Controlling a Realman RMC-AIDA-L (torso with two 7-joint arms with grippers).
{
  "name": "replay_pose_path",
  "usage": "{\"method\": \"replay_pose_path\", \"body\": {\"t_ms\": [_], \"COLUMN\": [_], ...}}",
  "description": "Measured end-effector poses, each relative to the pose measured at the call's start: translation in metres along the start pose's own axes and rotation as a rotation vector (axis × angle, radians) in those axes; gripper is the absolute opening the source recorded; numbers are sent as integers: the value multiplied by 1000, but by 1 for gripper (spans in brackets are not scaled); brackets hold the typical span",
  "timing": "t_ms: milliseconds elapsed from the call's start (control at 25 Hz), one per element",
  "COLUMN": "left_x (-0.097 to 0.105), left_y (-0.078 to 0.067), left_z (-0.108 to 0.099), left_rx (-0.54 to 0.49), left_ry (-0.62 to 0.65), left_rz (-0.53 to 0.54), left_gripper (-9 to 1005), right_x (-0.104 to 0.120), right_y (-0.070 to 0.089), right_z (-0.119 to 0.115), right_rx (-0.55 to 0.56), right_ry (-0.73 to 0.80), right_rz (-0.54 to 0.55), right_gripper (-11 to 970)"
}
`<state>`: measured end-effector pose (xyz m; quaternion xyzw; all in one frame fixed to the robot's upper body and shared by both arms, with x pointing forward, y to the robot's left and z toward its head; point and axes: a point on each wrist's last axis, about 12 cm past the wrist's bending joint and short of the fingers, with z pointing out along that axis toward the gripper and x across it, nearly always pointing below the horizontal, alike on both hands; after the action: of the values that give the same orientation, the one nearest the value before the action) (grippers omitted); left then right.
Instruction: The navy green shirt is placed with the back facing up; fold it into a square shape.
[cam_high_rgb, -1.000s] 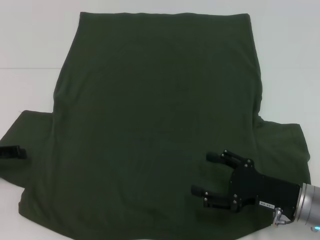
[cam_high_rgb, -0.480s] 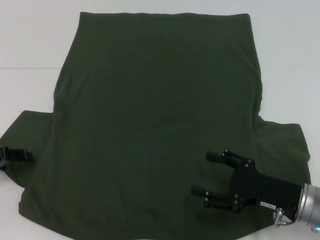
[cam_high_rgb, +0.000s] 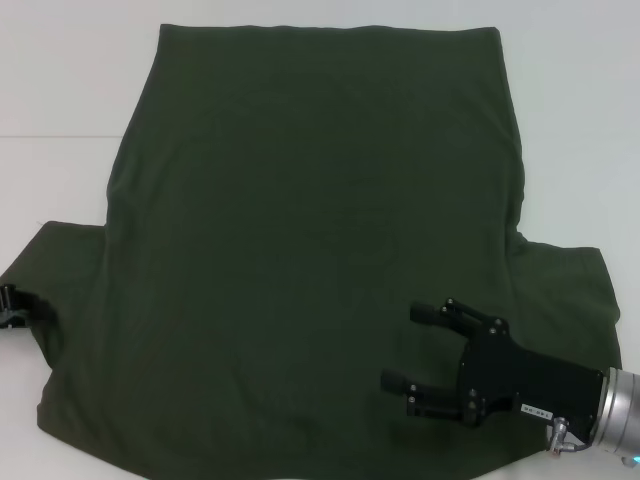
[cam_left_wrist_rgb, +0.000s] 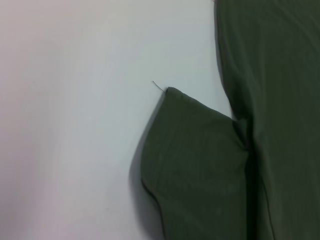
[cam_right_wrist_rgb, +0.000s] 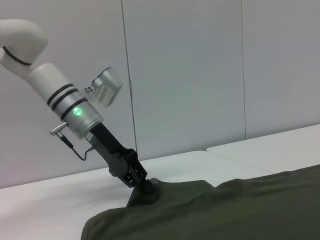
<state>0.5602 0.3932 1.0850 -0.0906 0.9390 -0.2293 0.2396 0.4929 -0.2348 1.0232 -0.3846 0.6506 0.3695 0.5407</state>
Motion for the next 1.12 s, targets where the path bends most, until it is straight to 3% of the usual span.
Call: {"method": "replay_pose_path", "body": {"t_ms": [80, 280, 520, 840, 1120], "left_x": [0, 1, 2, -3, -22], "left_y": [0, 0, 2, 13, 13], "left_z": [1, 2, 0, -15, -31], "left_rx": [-2, -3, -8, -50, -72], "left_ry": [0, 4, 0, -96, -162], "left_rz": [1, 0, 0, 5, 36], "left_gripper": [353, 156, 5, 5, 5], "right_x": [-1, -1, -2, -2, -2], "right_y": [0, 1, 1, 1, 1], "right_z": [0, -1, -1, -1, -1], "right_rx": [-3, -9, -10, -12, -10], "right_ry": [-4, -11, -12, -15, -16], "right_rz": [3, 3, 2, 2, 3], "right_gripper": [944, 944, 945, 945, 944]}}
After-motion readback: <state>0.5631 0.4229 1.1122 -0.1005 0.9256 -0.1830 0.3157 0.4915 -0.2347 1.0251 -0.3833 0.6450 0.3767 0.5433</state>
